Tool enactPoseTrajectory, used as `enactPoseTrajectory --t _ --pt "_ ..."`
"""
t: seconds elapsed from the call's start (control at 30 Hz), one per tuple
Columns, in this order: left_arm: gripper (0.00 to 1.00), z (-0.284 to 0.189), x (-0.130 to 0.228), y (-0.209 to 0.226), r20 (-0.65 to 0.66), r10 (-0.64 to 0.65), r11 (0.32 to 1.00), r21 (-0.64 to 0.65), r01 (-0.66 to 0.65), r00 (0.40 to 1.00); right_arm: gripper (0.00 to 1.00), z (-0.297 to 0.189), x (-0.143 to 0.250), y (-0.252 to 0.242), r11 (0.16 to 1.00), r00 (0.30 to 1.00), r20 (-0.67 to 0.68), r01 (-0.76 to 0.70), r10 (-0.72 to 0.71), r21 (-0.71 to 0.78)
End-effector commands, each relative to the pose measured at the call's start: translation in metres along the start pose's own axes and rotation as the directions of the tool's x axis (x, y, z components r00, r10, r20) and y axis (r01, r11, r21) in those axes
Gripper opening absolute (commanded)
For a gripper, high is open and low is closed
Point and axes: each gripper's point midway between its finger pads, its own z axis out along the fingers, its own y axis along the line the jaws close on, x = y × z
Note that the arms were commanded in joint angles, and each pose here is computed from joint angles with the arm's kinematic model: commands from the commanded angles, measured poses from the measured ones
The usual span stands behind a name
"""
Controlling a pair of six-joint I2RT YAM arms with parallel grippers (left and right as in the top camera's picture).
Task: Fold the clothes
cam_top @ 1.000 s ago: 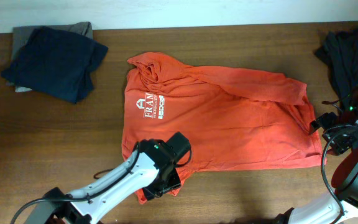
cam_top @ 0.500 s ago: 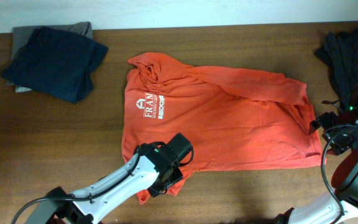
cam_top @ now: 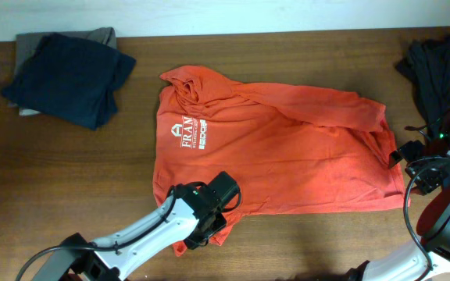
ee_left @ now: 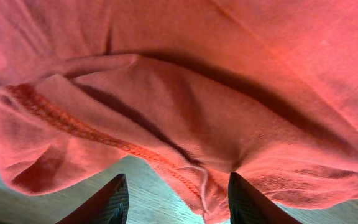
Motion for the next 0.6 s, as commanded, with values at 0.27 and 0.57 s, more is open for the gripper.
enactPoseTrajectory --t 0.27,0.57 --pt "0.4 0.024 0.0 0.011 -0.003 -0.014 0.996 -0.093 0.013 1.0 0.75 -0.014 -0.003 0.004 1.0 0.999 0.037 0.0 0.001 -0.025" --pt "0.01 0.019 0.019 0.016 -0.109 -0.006 0.995 -0.103 -0.006 0.994 0.75 -0.014 -0.003 0.004 1.0 0.999 0.037 0.0 0.0 -0.025"
